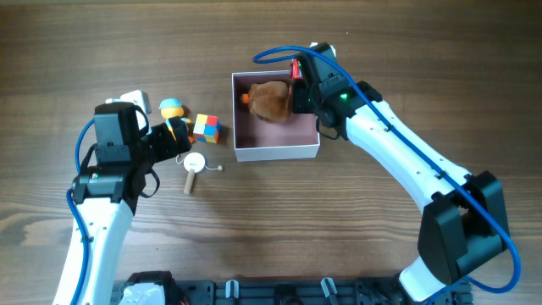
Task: Pack container
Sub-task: 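Carry the red fire truck over the box and lower it inside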
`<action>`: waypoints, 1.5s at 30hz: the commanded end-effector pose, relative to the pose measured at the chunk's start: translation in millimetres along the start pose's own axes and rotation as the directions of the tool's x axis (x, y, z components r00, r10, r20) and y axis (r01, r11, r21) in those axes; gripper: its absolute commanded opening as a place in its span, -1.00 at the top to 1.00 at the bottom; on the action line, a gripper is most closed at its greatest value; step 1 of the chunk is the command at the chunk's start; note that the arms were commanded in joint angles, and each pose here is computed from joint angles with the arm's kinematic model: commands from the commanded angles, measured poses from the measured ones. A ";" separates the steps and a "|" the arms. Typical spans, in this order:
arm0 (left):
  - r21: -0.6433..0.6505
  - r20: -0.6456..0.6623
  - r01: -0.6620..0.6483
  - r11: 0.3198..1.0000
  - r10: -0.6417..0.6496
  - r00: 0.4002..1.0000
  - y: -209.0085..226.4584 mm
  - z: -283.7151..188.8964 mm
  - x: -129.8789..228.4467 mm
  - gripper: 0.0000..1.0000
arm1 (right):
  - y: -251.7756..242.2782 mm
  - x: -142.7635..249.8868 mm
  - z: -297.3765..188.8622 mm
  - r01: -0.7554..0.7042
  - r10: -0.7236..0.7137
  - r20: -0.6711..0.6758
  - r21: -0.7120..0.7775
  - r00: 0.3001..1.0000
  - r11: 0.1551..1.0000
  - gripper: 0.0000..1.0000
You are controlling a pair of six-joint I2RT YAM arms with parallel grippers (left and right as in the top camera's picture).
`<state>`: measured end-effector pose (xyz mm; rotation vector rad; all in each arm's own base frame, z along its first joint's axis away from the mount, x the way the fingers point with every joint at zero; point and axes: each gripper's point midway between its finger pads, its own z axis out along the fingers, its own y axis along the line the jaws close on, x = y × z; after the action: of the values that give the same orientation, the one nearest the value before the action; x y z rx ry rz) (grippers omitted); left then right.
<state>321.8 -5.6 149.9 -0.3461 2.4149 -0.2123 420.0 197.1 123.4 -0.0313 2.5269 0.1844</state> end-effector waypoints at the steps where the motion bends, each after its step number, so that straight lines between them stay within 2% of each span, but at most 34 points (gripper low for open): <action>1: -0.003 0.016 -0.017 1.000 0.017 1.000 0.1 -2.3 -7.7 -0.99 | -2.0 22.1 19.1 0.025 -0.024 -0.072 0.011 0.997 1.000 0.53; 11: -0.003 0.015 -0.017 1.000 0.017 1.000 0.1 -2.2 -7.6 -1.00 | 5.8 -13.9 -30.8 0.050 -0.047 0.062 -0.041 0.997 0.998 0.53; 20: -0.003 0.015 -0.017 1.000 0.017 1.000 0.1 -2.2 -7.6 -0.99 | 13.4 -15.2 -35.4 0.061 -0.056 0.078 -0.054 0.995 0.997 0.55; 30: -0.003 0.015 -0.017 1.000 0.017 1.000 0.1 -2.2 -7.6 -1.00 | 16.3 2.5 -23.3 0.057 -0.056 0.022 -0.045 0.998 0.997 0.53; 42: -0.003 0.016 -0.017 1.000 0.017 1.000 0.1 -2.3 -7.7 -1.00 | 7.3 24.7 14.9 0.070 -0.069 -0.058 0.017 0.996 0.997 0.53; 43: -0.003 0.015 -0.017 1.000 0.017 1.000 0.1 -2.2 -7.6 -0.99 | 7.4 24.5 15.0 0.070 -0.069 -0.057 0.016 0.996 0.997 0.50; 45: -0.003 0.016 -0.017 1.000 0.017 1.000 0.1 -2.3 -7.7 -0.99 | 7.4 24.1 15.0 0.070 -0.069 -0.055 0.017 0.996 0.997 0.31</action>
<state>321.8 -5.6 149.9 -0.3461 2.4149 -0.2123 405.8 207.9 99.7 -0.1374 2.5869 0.1532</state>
